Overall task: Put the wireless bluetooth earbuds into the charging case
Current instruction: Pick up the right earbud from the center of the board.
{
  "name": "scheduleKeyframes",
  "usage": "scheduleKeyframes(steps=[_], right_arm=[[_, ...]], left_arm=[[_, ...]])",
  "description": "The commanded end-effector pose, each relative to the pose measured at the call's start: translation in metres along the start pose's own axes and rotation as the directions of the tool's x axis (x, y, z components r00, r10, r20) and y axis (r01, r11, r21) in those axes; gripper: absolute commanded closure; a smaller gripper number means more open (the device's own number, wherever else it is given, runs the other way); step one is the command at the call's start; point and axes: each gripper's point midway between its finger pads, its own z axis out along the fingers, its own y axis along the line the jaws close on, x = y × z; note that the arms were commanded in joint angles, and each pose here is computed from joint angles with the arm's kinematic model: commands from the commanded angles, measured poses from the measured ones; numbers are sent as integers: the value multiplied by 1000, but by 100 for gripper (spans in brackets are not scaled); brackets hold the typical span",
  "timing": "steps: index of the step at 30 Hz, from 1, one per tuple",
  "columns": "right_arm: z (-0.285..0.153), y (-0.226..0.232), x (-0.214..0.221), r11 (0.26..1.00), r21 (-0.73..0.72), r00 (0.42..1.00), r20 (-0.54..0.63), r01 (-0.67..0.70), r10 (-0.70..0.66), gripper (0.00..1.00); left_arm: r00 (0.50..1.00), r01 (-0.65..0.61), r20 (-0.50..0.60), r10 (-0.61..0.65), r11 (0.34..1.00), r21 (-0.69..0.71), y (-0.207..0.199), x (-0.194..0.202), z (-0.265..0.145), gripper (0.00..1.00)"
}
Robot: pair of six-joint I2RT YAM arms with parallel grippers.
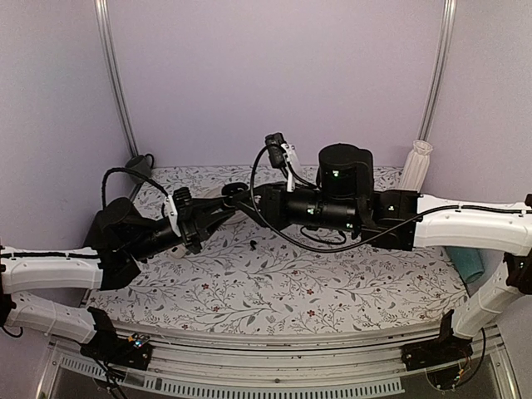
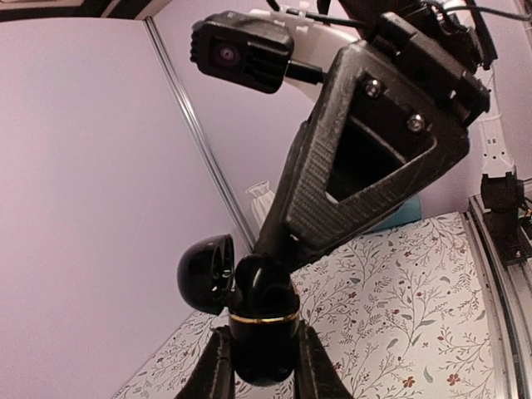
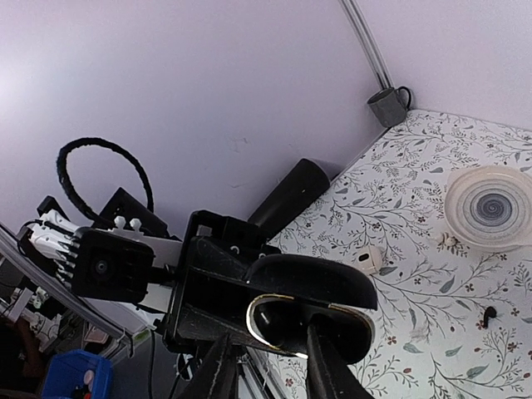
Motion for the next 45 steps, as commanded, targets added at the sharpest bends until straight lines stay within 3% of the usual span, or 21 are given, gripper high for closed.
scheduleKeyframes(steps=[1,10,28,39,45], right_arm=[[4,-4,-6,996,-13,996,-19,-84,84,71],[11,-4,-4,989,-34,989,-52,-142,140,73],[23,-19,9,979,44,972,-120,-200,204,95],[28,-26,14,977,81,968,-139,-199,209,95],[20,-30,7,979,95,975,-114,-179,190,82]], left_arm=[[1000,22,1,-22,1000,-8,1,-6,7,100],[998,41,-39,-41,999,-18,2,2,11,100],[997,24,-77,-28,998,-63,10,11,13,100],[996,-8,-86,1,997,-76,12,12,14,100],[996,13,-88,-18,999,-51,6,15,13,100]])
